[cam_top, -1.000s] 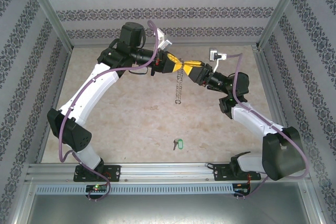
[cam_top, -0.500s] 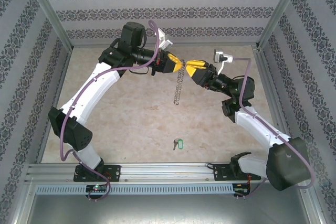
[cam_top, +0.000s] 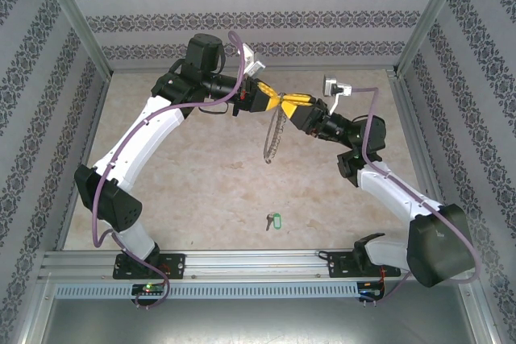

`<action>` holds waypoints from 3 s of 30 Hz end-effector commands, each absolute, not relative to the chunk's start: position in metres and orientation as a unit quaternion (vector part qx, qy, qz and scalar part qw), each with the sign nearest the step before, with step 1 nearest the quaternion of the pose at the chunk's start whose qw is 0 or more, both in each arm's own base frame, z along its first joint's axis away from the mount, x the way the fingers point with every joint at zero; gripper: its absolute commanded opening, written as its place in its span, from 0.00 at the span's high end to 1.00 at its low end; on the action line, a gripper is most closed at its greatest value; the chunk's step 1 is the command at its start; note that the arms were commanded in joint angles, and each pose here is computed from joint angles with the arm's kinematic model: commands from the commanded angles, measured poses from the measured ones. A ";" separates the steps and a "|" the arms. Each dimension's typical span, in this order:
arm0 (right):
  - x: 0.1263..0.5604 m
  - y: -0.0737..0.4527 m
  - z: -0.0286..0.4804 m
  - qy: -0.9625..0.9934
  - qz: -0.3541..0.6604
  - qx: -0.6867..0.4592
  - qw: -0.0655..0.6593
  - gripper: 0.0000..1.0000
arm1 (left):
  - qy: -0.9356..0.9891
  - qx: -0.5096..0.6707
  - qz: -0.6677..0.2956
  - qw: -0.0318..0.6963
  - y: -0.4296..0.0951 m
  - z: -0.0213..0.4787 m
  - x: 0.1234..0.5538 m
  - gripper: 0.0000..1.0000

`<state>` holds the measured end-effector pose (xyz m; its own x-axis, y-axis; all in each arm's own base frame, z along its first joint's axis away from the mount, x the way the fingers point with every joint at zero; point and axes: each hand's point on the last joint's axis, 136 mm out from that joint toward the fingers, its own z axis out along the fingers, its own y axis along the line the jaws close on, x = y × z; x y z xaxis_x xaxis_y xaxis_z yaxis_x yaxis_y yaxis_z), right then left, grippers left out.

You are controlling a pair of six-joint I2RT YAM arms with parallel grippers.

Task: Put the keys on the keyring

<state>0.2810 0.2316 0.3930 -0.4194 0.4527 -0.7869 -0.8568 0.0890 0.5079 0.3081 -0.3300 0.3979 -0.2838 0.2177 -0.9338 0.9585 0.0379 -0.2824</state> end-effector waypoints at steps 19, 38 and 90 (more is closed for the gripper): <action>0.276 0.239 0.411 0.508 0.652 -0.216 0.520 1.00 | 0.600 0.487 -0.514 0.372 -0.334 0.408 0.301 1.00; 0.286 0.230 0.428 0.492 0.638 -0.210 0.554 1.00 | 0.612 0.278 -0.520 0.527 -0.285 0.454 0.348 0.51; 0.310 0.221 0.450 0.444 0.655 -0.137 0.596 1.00 | 0.529 0.237 -0.656 0.484 -0.327 0.454 0.327 0.76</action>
